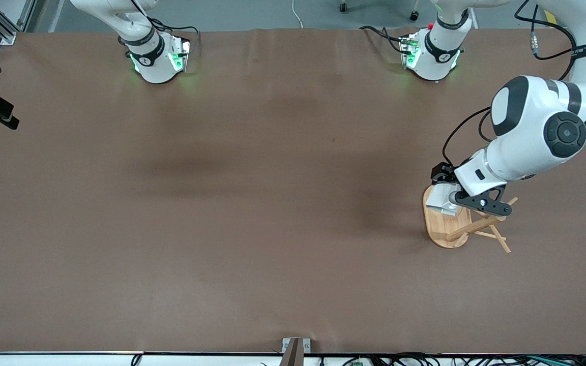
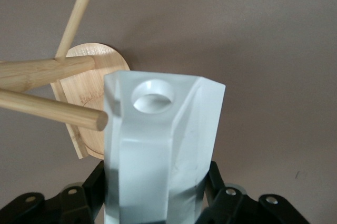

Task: Hang cup on rack
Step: 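Lower the cup with the left gripper onto a rack peg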

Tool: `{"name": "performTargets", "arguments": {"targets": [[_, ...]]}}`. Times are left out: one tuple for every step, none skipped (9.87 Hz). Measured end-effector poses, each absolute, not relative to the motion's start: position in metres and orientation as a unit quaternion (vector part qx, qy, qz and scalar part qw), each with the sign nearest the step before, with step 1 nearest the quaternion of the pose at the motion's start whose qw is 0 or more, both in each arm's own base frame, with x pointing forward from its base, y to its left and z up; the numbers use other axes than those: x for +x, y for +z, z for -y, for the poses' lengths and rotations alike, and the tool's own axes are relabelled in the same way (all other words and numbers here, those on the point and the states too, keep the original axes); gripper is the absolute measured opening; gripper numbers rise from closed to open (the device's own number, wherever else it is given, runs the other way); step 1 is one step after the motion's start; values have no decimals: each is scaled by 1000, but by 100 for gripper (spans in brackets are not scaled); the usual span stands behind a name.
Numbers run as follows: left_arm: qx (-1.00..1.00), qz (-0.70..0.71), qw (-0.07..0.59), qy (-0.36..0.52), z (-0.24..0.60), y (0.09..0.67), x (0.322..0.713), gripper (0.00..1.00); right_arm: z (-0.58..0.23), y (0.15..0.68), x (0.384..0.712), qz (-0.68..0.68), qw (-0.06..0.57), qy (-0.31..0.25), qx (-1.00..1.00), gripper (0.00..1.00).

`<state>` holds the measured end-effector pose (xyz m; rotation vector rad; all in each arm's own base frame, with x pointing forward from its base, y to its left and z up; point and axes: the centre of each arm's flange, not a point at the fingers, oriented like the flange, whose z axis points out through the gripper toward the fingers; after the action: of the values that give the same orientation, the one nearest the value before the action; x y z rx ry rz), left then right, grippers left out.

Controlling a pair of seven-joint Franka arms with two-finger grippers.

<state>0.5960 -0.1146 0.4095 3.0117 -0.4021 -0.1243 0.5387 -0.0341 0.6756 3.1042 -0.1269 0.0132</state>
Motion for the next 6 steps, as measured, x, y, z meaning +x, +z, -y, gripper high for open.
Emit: {"name": "performTargets", "arguments": {"targets": [[989, 131, 50, -38, 112, 410, 597, 76, 34, 676, 539, 41, 17, 4, 999, 100], [989, 132, 50, -36, 109, 410, 598, 76, 34, 675, 539, 41, 17, 4, 999, 100], [989, 132, 50, -34, 107, 411, 599, 76, 34, 675, 539, 41, 17, 4, 999, 100], [990, 131, 50, -31, 107, 411, 600, 76, 34, 675, 539, 41, 17, 4, 999, 100], [990, 131, 50, -28, 107, 411, 601, 76, 34, 675, 539, 41, 17, 4, 999, 100], [990, 133, 50, -25, 107, 410, 602, 76, 34, 675, 539, 41, 17, 4, 999, 100]]}}
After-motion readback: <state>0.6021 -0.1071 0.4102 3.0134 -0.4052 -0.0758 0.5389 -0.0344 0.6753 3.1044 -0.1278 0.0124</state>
